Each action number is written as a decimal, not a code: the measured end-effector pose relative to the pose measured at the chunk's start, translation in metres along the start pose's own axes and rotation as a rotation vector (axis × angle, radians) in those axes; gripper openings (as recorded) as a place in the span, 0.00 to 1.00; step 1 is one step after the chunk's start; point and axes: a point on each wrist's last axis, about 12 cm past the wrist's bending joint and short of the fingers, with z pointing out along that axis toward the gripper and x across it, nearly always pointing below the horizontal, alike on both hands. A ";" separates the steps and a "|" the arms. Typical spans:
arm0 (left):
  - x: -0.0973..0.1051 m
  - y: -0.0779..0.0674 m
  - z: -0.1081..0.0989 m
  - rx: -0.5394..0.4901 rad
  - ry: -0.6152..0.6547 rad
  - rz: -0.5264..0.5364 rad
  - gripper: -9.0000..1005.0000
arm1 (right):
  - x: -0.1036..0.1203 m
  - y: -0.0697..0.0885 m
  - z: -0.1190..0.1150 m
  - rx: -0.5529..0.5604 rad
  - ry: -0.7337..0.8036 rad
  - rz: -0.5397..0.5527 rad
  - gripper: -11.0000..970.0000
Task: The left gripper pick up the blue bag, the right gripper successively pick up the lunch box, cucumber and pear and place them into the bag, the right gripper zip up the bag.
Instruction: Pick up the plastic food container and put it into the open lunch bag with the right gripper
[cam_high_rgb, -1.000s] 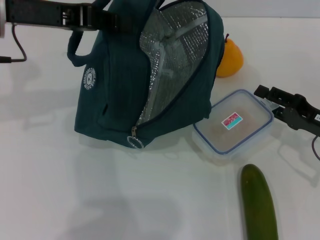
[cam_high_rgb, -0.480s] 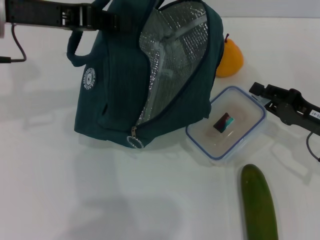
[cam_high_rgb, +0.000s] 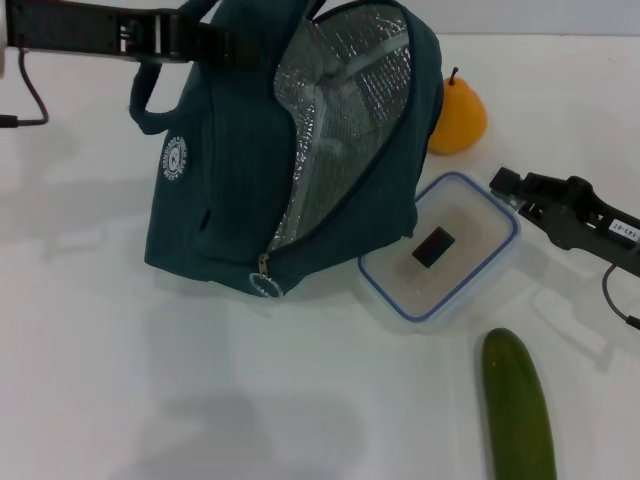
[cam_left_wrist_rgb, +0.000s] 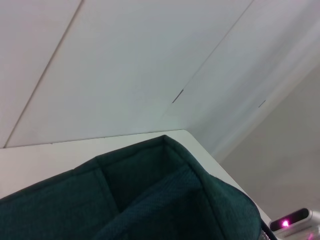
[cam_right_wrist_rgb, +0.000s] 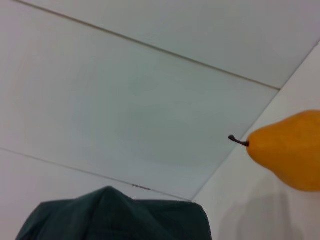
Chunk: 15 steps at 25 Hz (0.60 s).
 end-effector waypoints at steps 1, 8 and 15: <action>0.000 0.000 0.000 -0.001 0.000 0.002 0.07 | -0.001 0.000 0.000 -0.002 -0.007 0.004 0.11; 0.001 0.001 -0.001 -0.002 0.001 0.002 0.07 | -0.003 -0.003 -0.011 -0.014 -0.096 0.054 0.11; 0.002 0.001 -0.001 -0.001 0.001 0.001 0.07 | 0.001 -0.004 -0.039 -0.069 -0.193 0.118 0.11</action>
